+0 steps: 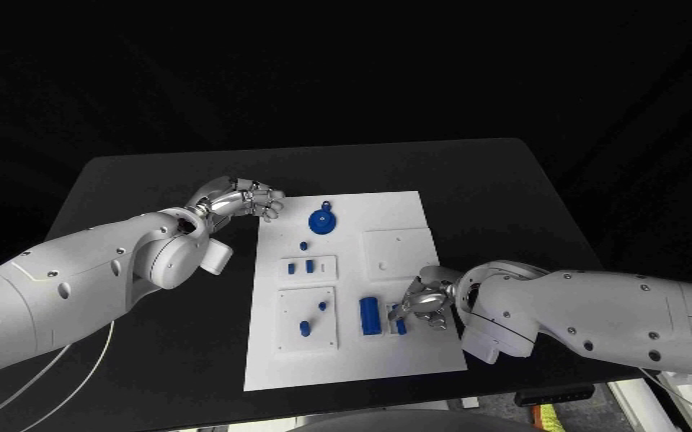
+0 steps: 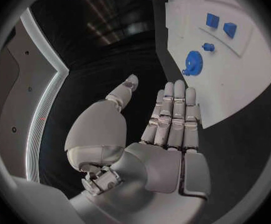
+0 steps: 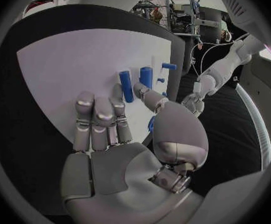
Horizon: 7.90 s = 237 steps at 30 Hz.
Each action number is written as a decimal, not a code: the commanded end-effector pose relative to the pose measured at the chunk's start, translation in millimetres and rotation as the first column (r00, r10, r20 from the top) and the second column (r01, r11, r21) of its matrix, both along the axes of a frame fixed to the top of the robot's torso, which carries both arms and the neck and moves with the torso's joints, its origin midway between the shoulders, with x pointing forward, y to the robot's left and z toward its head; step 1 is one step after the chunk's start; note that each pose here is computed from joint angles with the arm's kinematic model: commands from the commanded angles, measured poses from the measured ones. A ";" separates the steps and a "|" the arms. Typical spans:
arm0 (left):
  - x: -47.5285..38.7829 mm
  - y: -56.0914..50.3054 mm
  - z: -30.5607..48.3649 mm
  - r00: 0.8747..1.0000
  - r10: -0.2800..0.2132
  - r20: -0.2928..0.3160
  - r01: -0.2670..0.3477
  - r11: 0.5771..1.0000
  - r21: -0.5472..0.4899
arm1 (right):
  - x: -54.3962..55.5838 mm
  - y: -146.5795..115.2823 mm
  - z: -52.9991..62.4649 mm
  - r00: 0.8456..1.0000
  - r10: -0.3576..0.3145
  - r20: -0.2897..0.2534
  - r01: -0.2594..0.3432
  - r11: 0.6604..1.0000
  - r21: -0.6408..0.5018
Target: Assemble the parts on the task board
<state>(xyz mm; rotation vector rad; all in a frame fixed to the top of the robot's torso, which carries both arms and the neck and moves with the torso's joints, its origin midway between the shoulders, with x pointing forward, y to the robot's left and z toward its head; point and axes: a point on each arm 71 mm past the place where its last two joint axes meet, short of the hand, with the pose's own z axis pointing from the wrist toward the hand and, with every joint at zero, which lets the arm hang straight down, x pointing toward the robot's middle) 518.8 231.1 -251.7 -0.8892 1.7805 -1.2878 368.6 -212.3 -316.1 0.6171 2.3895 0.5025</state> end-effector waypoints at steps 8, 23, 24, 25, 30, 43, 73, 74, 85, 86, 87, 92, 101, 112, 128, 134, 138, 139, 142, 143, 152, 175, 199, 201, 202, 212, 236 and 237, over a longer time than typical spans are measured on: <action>-0.5 -1.1 0.5 1.000 -0.013 -0.001 0.013 1.000 -0.009 | -1.8 3.8 -0.6 1.000 0.025 0.009 -0.025 1.000 0.006; -0.1 -0.3 0.3 1.000 -0.011 -0.001 0.011 1.000 -0.007 | -4.6 2.2 0.7 0.999 0.042 0.006 -0.042 0.999 0.002; -0.1 -0.2 0.3 1.000 -0.011 -0.001 0.011 1.000 -0.007 | -4.9 2.0 0.9 0.999 0.042 0.006 -0.042 0.999 0.002; 0.0 -0.4 0.3 1.000 -0.011 -0.001 0.011 1.000 -0.008 | -5.4 1.7 1.2 0.999 0.042 0.005 -0.042 0.999 0.003; 0.1 -0.8 0.2 1.000 -0.012 -0.001 0.012 1.000 -0.008 | -6.6 -0.6 2.5 0.999 0.045 0.005 -0.045 0.999 -0.002; 0.2 -0.5 0.1 1.000 -0.011 -0.001 0.011 1.000 -0.007 | -5.9 -2.2 2.9 0.999 0.045 0.003 -0.045 0.999 -0.005; -0.2 0.9 -0.1 1.000 -0.009 -0.004 0.009 1.000 -0.005 | -4.5 1.9 5.5 0.997 0.068 0.035 -0.068 0.998 0.000; -0.2 0.9 -0.1 1.000 -0.009 -0.005 0.009 1.000 -0.004 | -4.4 2.1 6.4 0.997 0.067 0.038 -0.067 0.998 0.002; -0.3 0.9 -0.2 1.000 -0.010 -0.005 0.010 1.000 -0.004 | 1.2 2.4 14.7 0.997 0.055 0.046 -0.056 0.998 0.013; -0.3 1.0 -0.2 1.000 -0.010 -0.005 0.010 1.000 -0.004 | 1.2 2.4 14.7 0.997 0.057 0.044 -0.058 0.998 0.012; -0.3 1.0 -0.2 1.000 -0.010 -0.006 0.010 1.000 -0.004 | 1.2 2.3 14.0 0.997 0.062 0.034 -0.063 0.998 0.006; -0.5 1.2 -0.3 1.000 -0.010 -0.007 0.010 1.000 -0.003 | 1.1 2.4 12.9 0.997 0.071 0.020 -0.071 0.997 -0.002; -0.6 2.0 -0.5 1.000 -0.011 -0.009 0.011 1.000 0.000 | -1.3 1.2 10.2 0.993 0.114 -0.022 -0.116 0.992 -0.055; -0.8 2.4 -0.5 1.000 -0.011 -0.009 0.012 1.000 0.002 | 0.7 2.6 11.0 0.991 0.130 0.008 -0.129 0.988 -0.083; -0.7 2.6 -0.6 1.000 -0.012 -0.010 0.012 1.000 0.002 | 3.1 11.1 11.3 0.988 0.150 0.032 -0.147 0.986 -0.081; -0.8 2.9 -0.7 1.000 -0.011 -0.010 0.011 1.000 0.003 | 3.9 12.0 11.3 0.987 0.154 0.040 -0.150 0.985 -0.086; -0.8 3.0 -0.7 1.000 -0.011 -0.010 0.011 1.000 0.003 | 4.7 11.2 11.4 0.987 0.154 0.047 -0.150 0.984 -0.092; -0.8 2.9 -0.7 1.000 -0.012 -0.010 0.012 1.000 0.002 | 4.9 11.2 11.5 0.986 0.158 0.051 -0.153 0.984 -0.096; -0.8 2.7 -0.7 1.000 -0.012 -0.011 0.012 1.000 0.002 | 5.6 11.1 11.8 0.985 0.165 0.060 -0.158 0.982 -0.105; -0.8 2.8 -0.7 1.000 -0.012 -0.011 0.012 1.000 0.002 | 5.6 11.1 11.8 0.984 0.166 0.061 -0.159 0.982 -0.106; -0.9 2.8 -0.7 1.000 -0.012 -0.011 0.012 1.000 0.003 | 5.6 10.9 11.9 0.984 0.166 0.062 -0.160 0.982 -0.104; -0.9 3.2 -0.7 1.000 -0.010 -0.010 0.010 1.000 0.004 | -5.0 0.4 8.5 0.957 0.286 -0.043 -0.289 0.952 -0.097; -1.2 3.2 -1.1 1.000 -0.011 -0.013 0.011 1.000 0.006 | 2.9 2.0 4.6 0.958 0.287 -0.020 -0.286 0.946 -0.152; -1.3 3.2 -1.3 1.000 -0.012 -0.015 0.012 1.000 0.006 | 4.2 1.2 4.1 0.959 0.284 -0.017 -0.283 0.946 -0.157; -1.3 3.2 -1.3 1.000 -0.012 -0.015 0.012 1.000 0.006 | 4.5 1.4 4.0 0.959 0.284 -0.016 -0.283 0.946 -0.157; -1.3 3.5 -1.4 1.000 -0.011 -0.016 0.012 1.000 0.007 | 5.9 4.2 3.3 0.961 0.277 -0.002 -0.275 0.951 -0.141; -1.5 3.4 -2.0 1.000 -0.016 -0.020 0.016 1.000 0.007 | 4.5 -0.8 2.7 0.970 0.240 -0.028 -0.242 0.967 -0.074; -1.5 3.5 -2.1 1.000 -0.015 -0.020 0.015 1.000 0.008 | 4.6 -1.2 2.7 0.970 0.240 -0.028 -0.241 0.968 -0.074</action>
